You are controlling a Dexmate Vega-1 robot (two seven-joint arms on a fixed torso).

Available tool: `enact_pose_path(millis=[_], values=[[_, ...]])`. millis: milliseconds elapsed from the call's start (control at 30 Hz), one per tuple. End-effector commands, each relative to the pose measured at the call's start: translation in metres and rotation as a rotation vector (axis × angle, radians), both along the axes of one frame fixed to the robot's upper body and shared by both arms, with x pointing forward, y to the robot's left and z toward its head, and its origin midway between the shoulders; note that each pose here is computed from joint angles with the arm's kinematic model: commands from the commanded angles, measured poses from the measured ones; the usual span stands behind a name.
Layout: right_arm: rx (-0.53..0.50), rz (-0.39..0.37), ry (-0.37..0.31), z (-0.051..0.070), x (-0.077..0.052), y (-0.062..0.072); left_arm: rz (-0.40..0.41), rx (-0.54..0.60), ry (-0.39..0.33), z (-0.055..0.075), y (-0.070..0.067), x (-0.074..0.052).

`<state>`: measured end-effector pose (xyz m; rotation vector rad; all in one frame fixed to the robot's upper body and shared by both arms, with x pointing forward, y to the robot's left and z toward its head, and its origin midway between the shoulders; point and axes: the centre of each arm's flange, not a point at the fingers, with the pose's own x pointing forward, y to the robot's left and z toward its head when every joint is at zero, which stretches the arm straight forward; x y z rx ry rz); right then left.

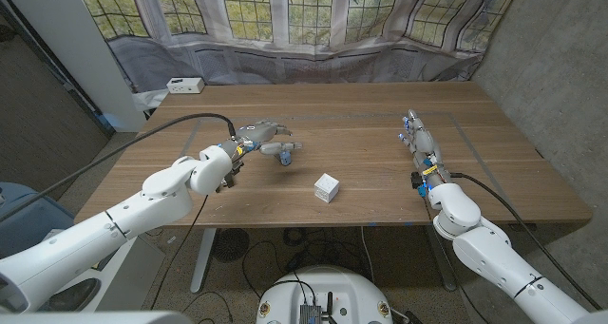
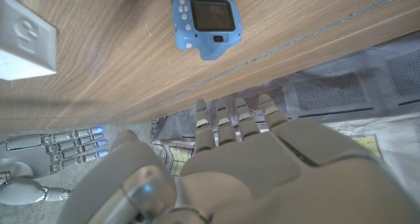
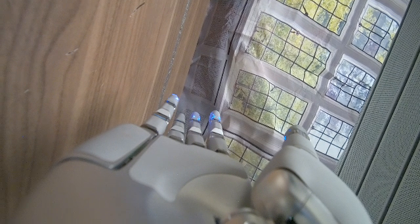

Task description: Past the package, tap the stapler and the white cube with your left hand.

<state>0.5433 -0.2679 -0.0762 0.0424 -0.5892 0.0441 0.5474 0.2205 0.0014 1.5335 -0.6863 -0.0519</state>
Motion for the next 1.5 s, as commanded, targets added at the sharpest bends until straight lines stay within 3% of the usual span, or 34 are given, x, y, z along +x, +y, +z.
enact_pose_path(millis=[33, 633, 1167, 1500], values=[[0.006, 0.001, 0.000, -0.001, 0.002, -0.002, -0.011, -0.032, -0.021, 0.000, 0.001, 0.000], [0.003, 0.001, -0.011, 0.001, 0.000, -0.002, -0.027, -0.086, -0.022, 0.000, 0.006, -0.004], [-0.012, 0.012, -0.042, 0.002, -0.003, 0.003, -0.138, -0.241, 0.033, 0.006, 0.017, -0.002], [-0.021, 0.010, -0.064, 0.006, -0.007, 0.006, -0.190, -0.318, 0.015, 0.011, 0.024, -0.008]])
